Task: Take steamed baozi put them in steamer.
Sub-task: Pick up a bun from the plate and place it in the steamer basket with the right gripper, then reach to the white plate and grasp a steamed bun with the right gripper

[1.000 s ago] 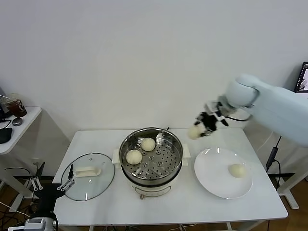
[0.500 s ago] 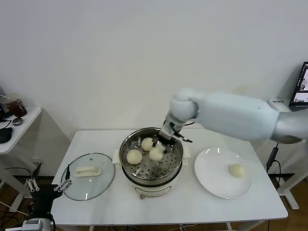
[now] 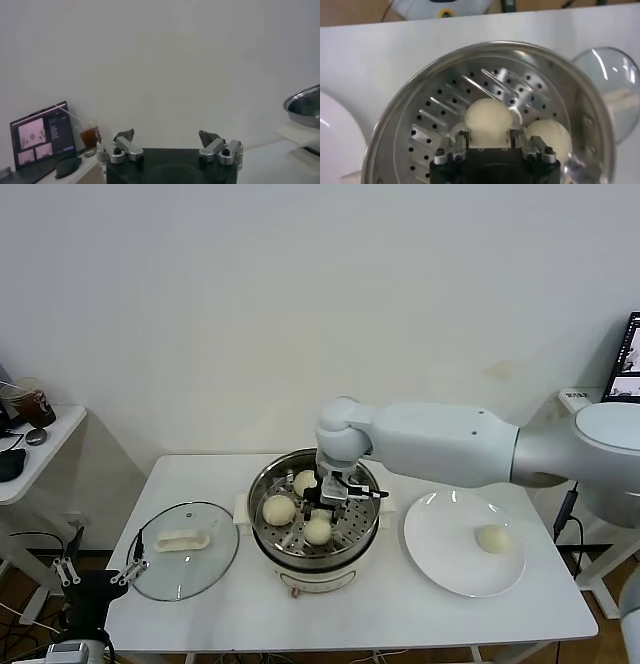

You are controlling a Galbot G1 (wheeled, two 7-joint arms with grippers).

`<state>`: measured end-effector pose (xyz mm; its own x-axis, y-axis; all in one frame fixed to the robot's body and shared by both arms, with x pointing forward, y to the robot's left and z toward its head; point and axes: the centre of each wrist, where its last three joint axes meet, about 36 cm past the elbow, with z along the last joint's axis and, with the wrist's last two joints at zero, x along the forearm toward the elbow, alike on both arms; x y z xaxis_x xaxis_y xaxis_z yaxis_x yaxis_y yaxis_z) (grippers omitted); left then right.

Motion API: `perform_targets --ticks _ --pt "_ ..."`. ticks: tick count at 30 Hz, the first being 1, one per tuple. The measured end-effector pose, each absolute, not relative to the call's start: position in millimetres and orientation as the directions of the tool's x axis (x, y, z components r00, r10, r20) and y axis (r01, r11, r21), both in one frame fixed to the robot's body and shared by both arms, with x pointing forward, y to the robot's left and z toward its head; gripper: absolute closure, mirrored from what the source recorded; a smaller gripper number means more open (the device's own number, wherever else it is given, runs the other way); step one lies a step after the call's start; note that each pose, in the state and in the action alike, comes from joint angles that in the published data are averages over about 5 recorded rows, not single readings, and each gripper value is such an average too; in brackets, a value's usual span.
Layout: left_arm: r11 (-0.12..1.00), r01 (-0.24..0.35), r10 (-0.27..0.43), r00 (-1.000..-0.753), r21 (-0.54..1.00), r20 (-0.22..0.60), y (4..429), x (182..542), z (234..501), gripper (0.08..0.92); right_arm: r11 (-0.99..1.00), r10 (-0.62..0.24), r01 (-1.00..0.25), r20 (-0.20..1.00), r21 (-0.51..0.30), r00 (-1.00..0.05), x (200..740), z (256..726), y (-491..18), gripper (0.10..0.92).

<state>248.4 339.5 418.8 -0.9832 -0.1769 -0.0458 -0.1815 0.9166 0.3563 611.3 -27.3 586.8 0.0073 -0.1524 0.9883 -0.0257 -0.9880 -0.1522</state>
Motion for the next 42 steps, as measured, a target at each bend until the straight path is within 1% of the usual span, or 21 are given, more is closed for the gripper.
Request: perform_targets --ticks 3,6,13,16,20,24,29,33,36,39,42 --pt "0.916 -0.182 -0.177 -0.983 0.356 -0.046 339.7 248.2 418.5 0.177 -0.989 -0.145 -0.001 0.989 -0.145 0.016 610.4 583.1 -26.7 0.505" --pt "0.917 -0.182 -0.178 -0.983 0.355 -0.046 339.5 248.1 418.1 0.177 -0.989 -0.146 0.015 0.989 -0.147 0.019 610.8 580.0 -26.9 0.466" --pt "0.916 -0.181 -0.176 -0.983 0.357 -0.047 340.0 247.5 417.0 0.177 -0.985 -0.172 0.022 0.985 -0.172 0.009 615.4 588.0 -29.9 0.273" --pt "0.915 -0.181 -0.174 -0.983 0.360 -0.051 340.8 248.4 418.2 0.177 -0.981 -0.191 0.010 0.982 -0.191 -0.002 618.4 601.9 -33.8 0.217" --pt "0.915 -0.181 -0.172 -0.983 0.361 -0.056 341.9 250.0 419.7 0.177 -0.975 -0.220 -0.036 0.975 -0.221 -0.024 623.0 626.4 -45.7 0.201" --pt "0.915 -0.180 -0.169 -0.984 0.361 -0.061 342.3 251.4 420.7 0.177 -0.957 -0.247 -0.144 0.967 -0.254 -0.066 628.8 655.0 -71.5 0.200" --pt "0.916 -0.174 -0.159 -0.985 0.362 -0.069 341.7 253.0 422.2 0.177 -0.884 -0.256 -0.369 0.957 -0.288 -0.135 633.1 678.1 -123.2 0.200" --pt "0.918 -0.164 -0.147 -0.986 0.362 -0.074 339.9 254.9 424.0 0.177 -0.770 -0.218 -0.568 0.957 -0.289 -0.192 633.6 682.6 -176.6 0.200" --pt "0.919 -0.156 -0.138 -0.988 0.363 -0.075 338.3 256.3 424.6 0.177 -0.664 -0.175 -0.693 0.959 -0.281 -0.221 633.4 679.2 -220.4 0.200" --pt "0.919 -0.149 -0.131 -0.989 0.364 -0.073 337.1 257.2 424.2 0.177 -0.557 -0.133 -0.787 0.964 -0.266 -0.232 631.5 667.1 -263.2 0.200" --pt "0.919 -0.145 -0.129 -0.989 0.366 -0.069 336.7 258.0 423.1 0.177 -0.456 -0.100 -0.853 0.967 -0.254 -0.235 628.4 650.0 -302.6 0.200"
